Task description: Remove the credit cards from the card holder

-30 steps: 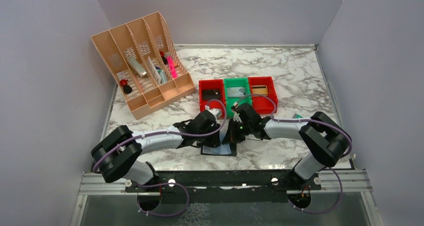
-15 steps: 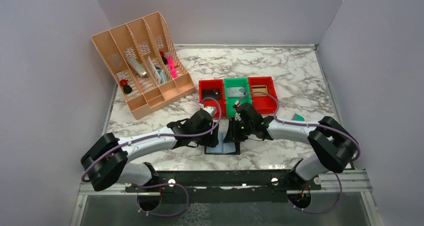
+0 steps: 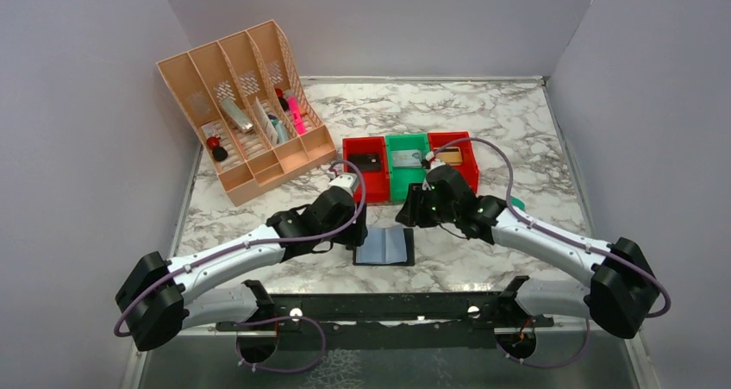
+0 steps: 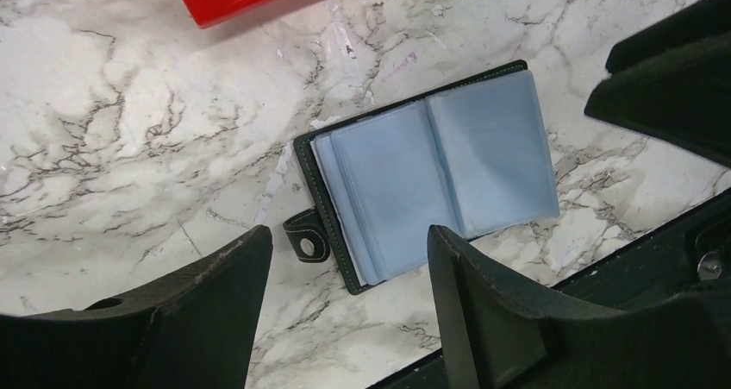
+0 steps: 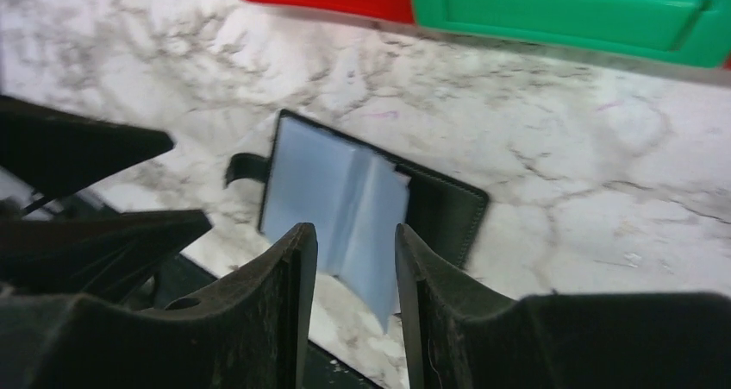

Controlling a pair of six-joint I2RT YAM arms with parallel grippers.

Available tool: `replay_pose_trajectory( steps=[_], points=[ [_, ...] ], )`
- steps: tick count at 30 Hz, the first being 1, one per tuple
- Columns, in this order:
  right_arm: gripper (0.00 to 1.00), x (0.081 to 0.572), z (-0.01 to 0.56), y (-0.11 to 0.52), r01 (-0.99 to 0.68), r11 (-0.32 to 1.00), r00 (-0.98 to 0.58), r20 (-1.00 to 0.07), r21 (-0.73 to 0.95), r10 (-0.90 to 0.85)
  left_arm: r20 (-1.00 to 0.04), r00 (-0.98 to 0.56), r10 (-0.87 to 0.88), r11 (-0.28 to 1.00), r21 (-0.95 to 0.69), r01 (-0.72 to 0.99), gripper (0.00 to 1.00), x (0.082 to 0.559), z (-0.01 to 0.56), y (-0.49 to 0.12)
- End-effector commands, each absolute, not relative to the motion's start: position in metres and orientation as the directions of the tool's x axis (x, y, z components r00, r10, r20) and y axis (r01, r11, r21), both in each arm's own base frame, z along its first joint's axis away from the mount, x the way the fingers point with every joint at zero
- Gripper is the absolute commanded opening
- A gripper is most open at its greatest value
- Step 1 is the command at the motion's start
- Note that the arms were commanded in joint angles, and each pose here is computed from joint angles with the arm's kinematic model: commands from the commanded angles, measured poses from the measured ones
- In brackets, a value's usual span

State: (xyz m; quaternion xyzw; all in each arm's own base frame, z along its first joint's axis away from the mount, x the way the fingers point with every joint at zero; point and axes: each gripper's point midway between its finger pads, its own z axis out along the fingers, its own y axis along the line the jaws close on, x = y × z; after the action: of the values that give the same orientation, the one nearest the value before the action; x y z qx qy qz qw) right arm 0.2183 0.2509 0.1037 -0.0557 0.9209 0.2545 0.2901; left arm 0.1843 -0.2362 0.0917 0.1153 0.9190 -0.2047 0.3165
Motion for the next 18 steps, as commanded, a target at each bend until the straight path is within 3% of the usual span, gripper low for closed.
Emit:
replay_pose_trajectory(
  steps=[1,3,5,8,11,14,18],
  points=[
    [0.41,0.196,0.122,0.293,-0.416,0.667,-0.826,-0.564,0.618,0.008,-0.669,-0.742,0.049,0.909,-0.279,0.311,0.70,0.190,0.100,-0.226],
    [0.37,0.187,0.109,0.303,-0.408,0.631,-0.863,-0.504,0.660,-0.032,-0.671,-0.740,0.045,0.908,-0.282,0.311,0.70,0.190,0.102,-0.226],
    [0.35,0.184,0.084,0.302,-0.356,0.675,-0.900,-0.432,0.646,-0.062,-0.670,-0.741,0.046,0.905,-0.287,0.315,0.70,0.189,0.102,-0.226],
    [0.32,0.186,0.038,0.280,-0.253,0.810,-0.936,-0.346,0.529,-0.067,-0.666,-0.745,0.049,0.902,-0.291,0.320,0.70,0.187,0.101,-0.227],
    [0.32,0.190,0.012,0.247,-0.171,0.914,-0.944,-0.326,0.368,-0.045,-0.663,-0.747,0.054,0.902,-0.289,0.322,0.70,0.186,0.099,-0.225],
    [0.32,0.201,0.025,0.227,-0.161,0.953,-0.922,-0.383,0.256,-0.053,-0.661,-0.748,0.057,0.904,-0.284,0.320,0.70,0.185,0.097,-0.224],
    [0.36,0.220,0.089,0.230,-0.232,0.924,-0.826,-0.564,0.303,-0.023,-0.664,-0.745,0.056,0.909,-0.274,0.313,0.71,0.186,0.096,-0.221]
  ],
)
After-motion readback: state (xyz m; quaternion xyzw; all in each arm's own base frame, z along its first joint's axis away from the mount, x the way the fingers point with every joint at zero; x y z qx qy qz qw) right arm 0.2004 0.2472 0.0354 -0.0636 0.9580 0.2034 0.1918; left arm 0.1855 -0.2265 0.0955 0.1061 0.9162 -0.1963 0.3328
